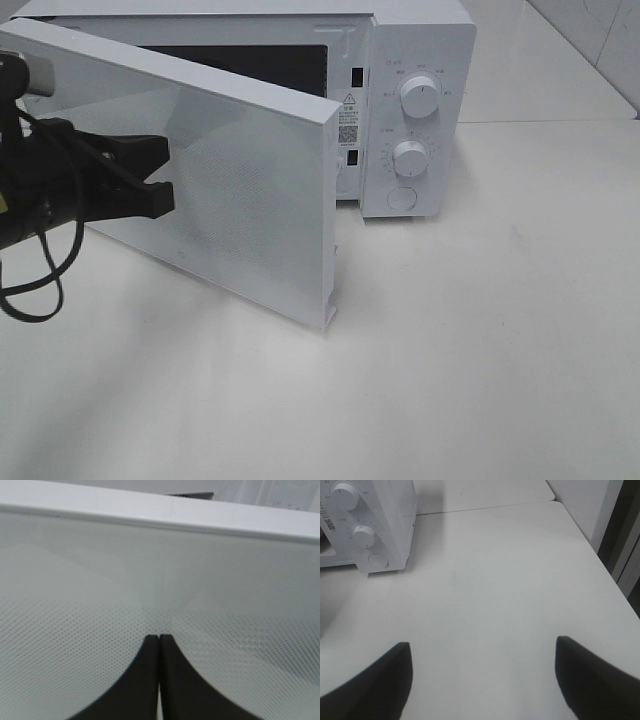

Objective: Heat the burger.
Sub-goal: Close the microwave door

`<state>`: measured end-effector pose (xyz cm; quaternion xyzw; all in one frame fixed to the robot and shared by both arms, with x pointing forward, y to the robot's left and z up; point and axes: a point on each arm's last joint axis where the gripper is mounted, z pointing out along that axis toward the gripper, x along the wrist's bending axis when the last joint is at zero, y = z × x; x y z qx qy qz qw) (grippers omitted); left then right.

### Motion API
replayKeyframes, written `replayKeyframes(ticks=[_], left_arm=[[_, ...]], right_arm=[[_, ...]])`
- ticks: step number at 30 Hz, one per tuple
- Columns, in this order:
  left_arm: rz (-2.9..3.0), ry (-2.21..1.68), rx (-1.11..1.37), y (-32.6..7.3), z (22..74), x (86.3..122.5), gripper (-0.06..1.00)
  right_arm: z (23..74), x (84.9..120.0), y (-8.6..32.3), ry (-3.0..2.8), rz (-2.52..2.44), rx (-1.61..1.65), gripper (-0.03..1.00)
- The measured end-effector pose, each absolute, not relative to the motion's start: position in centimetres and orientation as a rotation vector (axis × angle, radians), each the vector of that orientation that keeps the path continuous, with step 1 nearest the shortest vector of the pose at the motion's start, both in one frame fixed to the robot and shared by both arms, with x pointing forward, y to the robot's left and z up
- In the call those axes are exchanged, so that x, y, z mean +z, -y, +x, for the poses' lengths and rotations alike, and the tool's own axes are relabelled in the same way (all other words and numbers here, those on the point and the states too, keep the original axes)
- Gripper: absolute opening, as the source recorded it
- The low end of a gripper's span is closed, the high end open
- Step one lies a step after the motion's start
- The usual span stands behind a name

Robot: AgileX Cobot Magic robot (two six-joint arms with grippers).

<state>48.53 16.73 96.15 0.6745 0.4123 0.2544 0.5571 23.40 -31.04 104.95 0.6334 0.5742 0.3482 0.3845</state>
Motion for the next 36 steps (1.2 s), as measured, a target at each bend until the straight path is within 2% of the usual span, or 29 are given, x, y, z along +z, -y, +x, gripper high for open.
replayKeyframes(ticks=[18,36], left_arm=[[1.549,-0.977,0.590,-10.6,52.2,95.5,0.00],[1.481,-0.982,0.600,-8.0,55.9,95.7,0.00]], right_arm=[[23.4,105.0,31.0,-1.463,1.614,0.887,0.76],[23.4,105.0,31.0,-1.463,1.614,0.887,0.76]])
